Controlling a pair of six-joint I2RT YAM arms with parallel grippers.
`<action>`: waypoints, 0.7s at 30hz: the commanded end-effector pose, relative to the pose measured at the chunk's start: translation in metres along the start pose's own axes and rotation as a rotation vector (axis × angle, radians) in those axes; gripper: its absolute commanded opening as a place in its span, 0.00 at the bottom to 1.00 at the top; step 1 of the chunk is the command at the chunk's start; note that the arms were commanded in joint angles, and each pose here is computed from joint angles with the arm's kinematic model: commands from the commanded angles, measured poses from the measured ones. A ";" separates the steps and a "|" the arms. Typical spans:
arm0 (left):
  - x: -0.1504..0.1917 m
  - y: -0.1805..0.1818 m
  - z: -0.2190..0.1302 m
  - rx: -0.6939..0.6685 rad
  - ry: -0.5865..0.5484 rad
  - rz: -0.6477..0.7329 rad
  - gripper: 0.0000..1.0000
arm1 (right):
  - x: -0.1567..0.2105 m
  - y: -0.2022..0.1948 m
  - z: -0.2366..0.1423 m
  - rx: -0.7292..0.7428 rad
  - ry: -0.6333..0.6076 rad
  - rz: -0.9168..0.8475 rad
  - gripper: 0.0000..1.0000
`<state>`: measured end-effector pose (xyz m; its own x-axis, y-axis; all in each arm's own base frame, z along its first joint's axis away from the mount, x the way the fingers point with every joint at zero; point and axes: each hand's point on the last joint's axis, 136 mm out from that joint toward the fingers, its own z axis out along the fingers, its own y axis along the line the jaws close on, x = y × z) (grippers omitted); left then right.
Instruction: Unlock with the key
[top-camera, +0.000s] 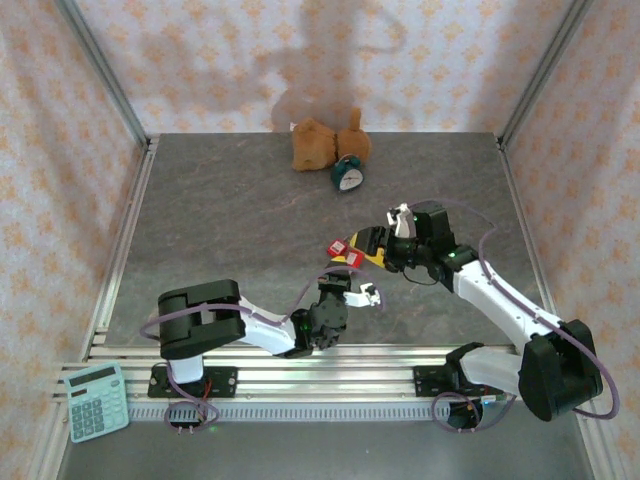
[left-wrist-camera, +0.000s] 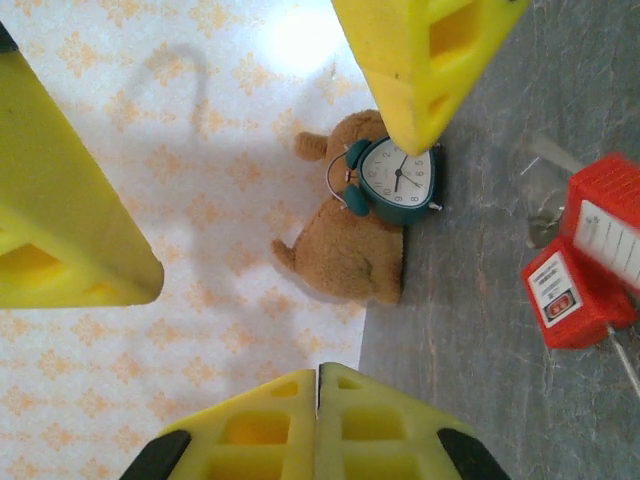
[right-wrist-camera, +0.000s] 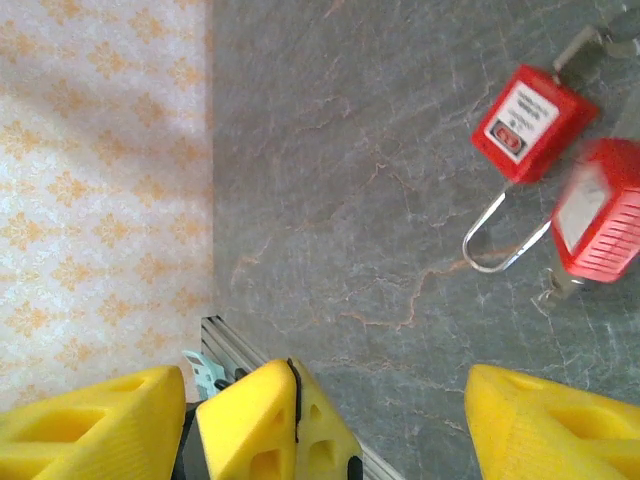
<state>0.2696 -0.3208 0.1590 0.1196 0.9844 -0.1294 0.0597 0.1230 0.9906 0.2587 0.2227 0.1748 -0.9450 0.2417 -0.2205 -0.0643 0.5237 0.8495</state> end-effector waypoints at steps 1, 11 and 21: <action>-0.010 0.009 0.000 -0.026 -0.017 -0.045 0.07 | -0.001 0.004 0.000 -0.029 -0.002 -0.006 0.72; 0.041 0.050 0.012 -0.110 0.138 -0.207 0.07 | -0.047 -0.058 -0.050 0.375 -0.263 -0.032 0.68; 0.065 0.050 0.014 -0.145 0.284 -0.408 0.07 | -0.050 -0.128 -0.010 0.653 -0.103 -0.067 0.64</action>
<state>0.2929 -0.2603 0.2035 -0.0942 0.8926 -0.4410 -0.0551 0.4376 0.8975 0.3030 0.1450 0.0911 -0.9086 0.2956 -0.2951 0.1319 0.8734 0.4688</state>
